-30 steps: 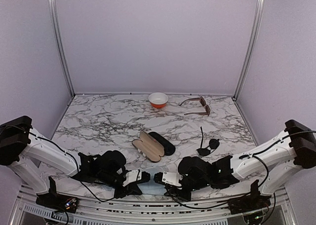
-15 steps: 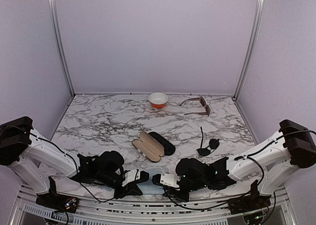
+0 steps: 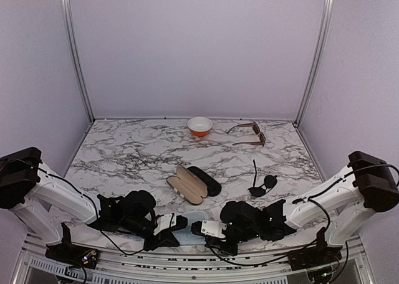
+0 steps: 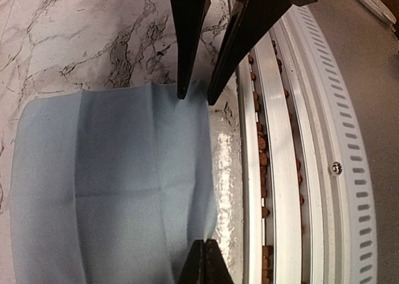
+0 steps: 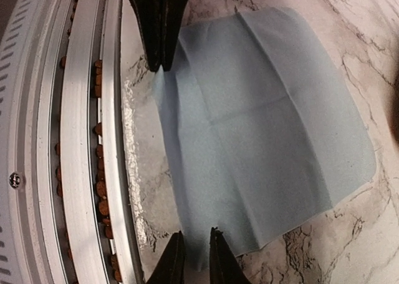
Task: Organize the sunglasses
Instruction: Fold the glasses cleaning cloth at the corner of the board, then pick up the folded cleaning cloth from the corner of the board.
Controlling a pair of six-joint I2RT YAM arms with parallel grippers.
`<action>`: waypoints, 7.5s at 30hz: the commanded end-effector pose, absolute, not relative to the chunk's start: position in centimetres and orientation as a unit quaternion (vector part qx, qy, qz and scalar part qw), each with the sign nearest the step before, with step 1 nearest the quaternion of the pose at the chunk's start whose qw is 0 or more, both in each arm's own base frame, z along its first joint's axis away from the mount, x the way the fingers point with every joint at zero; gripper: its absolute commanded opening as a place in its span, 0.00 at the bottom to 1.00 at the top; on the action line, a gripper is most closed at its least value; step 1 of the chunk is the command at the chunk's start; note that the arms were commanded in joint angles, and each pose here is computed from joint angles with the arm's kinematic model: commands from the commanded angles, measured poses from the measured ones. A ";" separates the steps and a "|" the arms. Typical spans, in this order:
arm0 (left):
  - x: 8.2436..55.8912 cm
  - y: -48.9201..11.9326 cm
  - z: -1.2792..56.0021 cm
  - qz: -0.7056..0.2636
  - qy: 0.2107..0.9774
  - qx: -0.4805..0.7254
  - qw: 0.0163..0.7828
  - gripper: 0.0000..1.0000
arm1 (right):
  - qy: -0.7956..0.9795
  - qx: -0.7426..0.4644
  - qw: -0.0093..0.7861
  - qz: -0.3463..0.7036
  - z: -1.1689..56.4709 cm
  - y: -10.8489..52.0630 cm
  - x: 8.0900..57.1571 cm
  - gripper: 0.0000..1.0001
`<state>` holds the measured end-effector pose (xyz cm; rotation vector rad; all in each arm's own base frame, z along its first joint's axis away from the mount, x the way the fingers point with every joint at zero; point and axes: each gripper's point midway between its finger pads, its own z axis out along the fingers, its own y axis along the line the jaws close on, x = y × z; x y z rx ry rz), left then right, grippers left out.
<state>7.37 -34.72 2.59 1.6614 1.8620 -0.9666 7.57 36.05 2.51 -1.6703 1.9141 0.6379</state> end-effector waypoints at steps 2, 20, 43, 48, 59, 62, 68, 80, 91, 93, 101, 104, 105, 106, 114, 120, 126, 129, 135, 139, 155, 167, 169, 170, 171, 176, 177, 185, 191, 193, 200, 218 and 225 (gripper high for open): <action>7.3 -34.7 2.6 -0.359 0.674 0.603 0.231 0.00 | 0.701 -0.617 0.267 0.241 2.6 36.8 7.5 0.09; 7.4 -34.4 4.0 -0.372 0.683 0.580 0.241 0.00 | 0.701 -0.614 0.287 0.223 5.3 37.9 8.6 0.00; 10.6 -33.9 4.9 -0.348 0.728 0.521 0.278 0.00 | 0.713 -0.589 0.354 0.140 7.1 38.4 12.7 0.00; 11.2 -33.8 4.9 -0.343 0.734 0.514 0.283 0.00 | 0.716 -0.585 0.358 0.131 7.1 38.3 13.3 0.00; 12.4 -33.6 4.6 -0.327 0.748 0.499 0.291 0.00 | 0.721 -0.581 0.359 0.118 6.8 38.6 14.2 0.00; 12.6 -33.5 4.5 -0.323 0.750 0.497 0.293 0.00 | 0.722 -0.579 0.361 0.113 6.8 38.6 14.5 0.00; 12.9 -33.4 4.2 -0.316 0.756 0.493 0.292 0.00 | 0.724 -0.574 0.368 0.102 6.8 38.5 15.1 0.00; 13.5 -33.3 3.7 -0.304 0.764 0.488 0.292 0.00 | 0.728 -0.573 0.365 0.091 6.3 38.5 15.6 0.00; 14.7 -33.2 3.4 -0.280 0.776 0.476 0.303 0.01 | 0.734 -0.569 0.362 0.080 6.0 38.3 16.1 0.00; 14.7 -33.2 3.2 -0.279 0.777 0.476 0.302 0.02 | 0.735 -0.569 0.361 0.080 5.9 38.3 16.0 0.00; 15.1 -33.1 2.9 -0.271 0.784 0.469 0.302 0.02 | 0.742 -0.564 0.355 0.075 5.2 38.3 16.3 0.00; 15.1 -33.1 2.8 -0.270 0.785 0.468 0.302 0.03 | 0.744 -0.564 0.351 0.073 4.9 38.3 16.4 0.00; 15.1 -33.1 2.8 -0.269 0.786 0.468 0.302 0.03 | 0.745 -0.564 0.349 0.072 4.7 38.3 16.4 0.00; 15.2 -33.0 2.8 -0.268 0.787 0.466 0.304 0.04 | 0.745 -0.564 0.348 0.072 4.7 38.3 16.4 0.00; 15.7 -33.0 2.6 -0.257 0.792 0.460 0.308 0.09 | 0.752 -0.559 0.345 0.063 4.4 38.2 16.7 0.00; 16.2 -33.0 2.9 -0.251 0.796 0.450 0.317 0.14 | 0.759 -0.550 0.342 0.061 4.3 38.2 17.1 0.00; 16.9 -32.8 3.5 -0.245 0.801 0.435 0.330 0.21 | 0.770 -0.541 0.333 0.057 3.9 38.3 17.6 0.03; 17.2 -32.6 3.7 -0.239 0.804 0.428 0.336 0.27 | 0.776 -0.535 0.328 0.056 3.6 38.2 17.8 0.07; 18.4 -31.8 4.8 -0.222 0.810 0.405 0.360 0.38 | 0.788 -0.517 0.330 0.061 4.2 38.1 18.4 0.22; 19.0 -31.3 6.0 -0.211 0.810 0.392 0.382 0.51 | 0.794 -0.505 0.332 0.065 4.7 38.0 18.6 0.31; 14.1 -31.5 6.1 -0.246 0.750 0.496 0.362 0.50 | 0.794 -0.473 0.371 0.086 7.7 34.6 18.0 0.30; 12.0 -31.4 5.0 -0.241 0.727 0.537 0.354 0.44 | 0.801 -0.419 0.416 0.098 9.7 33.5 19.5 0.43; 11.7 -31.4 4.7 -0.241 0.726 0.542 0.348 0.43 | 0.804 -0.414 0.417 0.097 9.6 33.4 19.6 0.44; 11.6 -31.5 4.5 -0.240 0.725 0.545 0.346 0.43 | 0.804 -0.414 0.416 0.098 9.6 33.4 19.6 0.44; 11.5 -31.5 4.3 -0.238 0.724 0.549 0.344 0.42 | 0.804 -0.413 0.416 0.098 9.5 33.4 19.5 0.44; 10.8 -31.7 3.2 -0.229 0.718 0.568 0.330 0.39 | 0.803 -0.416 0.416 0.098 9.3 33.3 19.4 0.44; 10.8 -31.7 3.1 -0.226 0.719 0.569 0.330 0.37 | 0.803 -0.416 0.415 0.098 9.3 33.2 19.4 0.43; 11.2 -31.5 2.2 -0.204 0.725 0.571 0.328 0.30 | 0.802 -0.418 0.414 0.100 8.9 33.1 19.3 0.42; 11.4 -31.3 1.7 -0.195 0.727 0.573 0.324 0.28 | 0.803 -0.418 0.412 0.101 8.7 33.1 19.2 0.42; 11.4 -31.4 1.6 -0.195 0.727 0.573 0.323 0.26 | 0.803 -0.420 0.411 0.100 8.6 33.0 19.2 0.42; 11.4 -31.6 1.3 -0.193 0.728 0.576 0.319 0.17 | 0.801 -0.429 0.406 0.097 8.3 32.9 19.0 0.42; 11.3 -31.3 2.1 -0.196 0.721 0.577 0.331 0.00 | 0.699 -0.566 0.389 0.198 8.1 34.7 13.8 0.35; 11.3 -31.2 1.9 -0.194 0.721 0.576 0.331 0.00 | 0.660 -0.628 0.374 0.173 5.7 36.0 12.3 0.33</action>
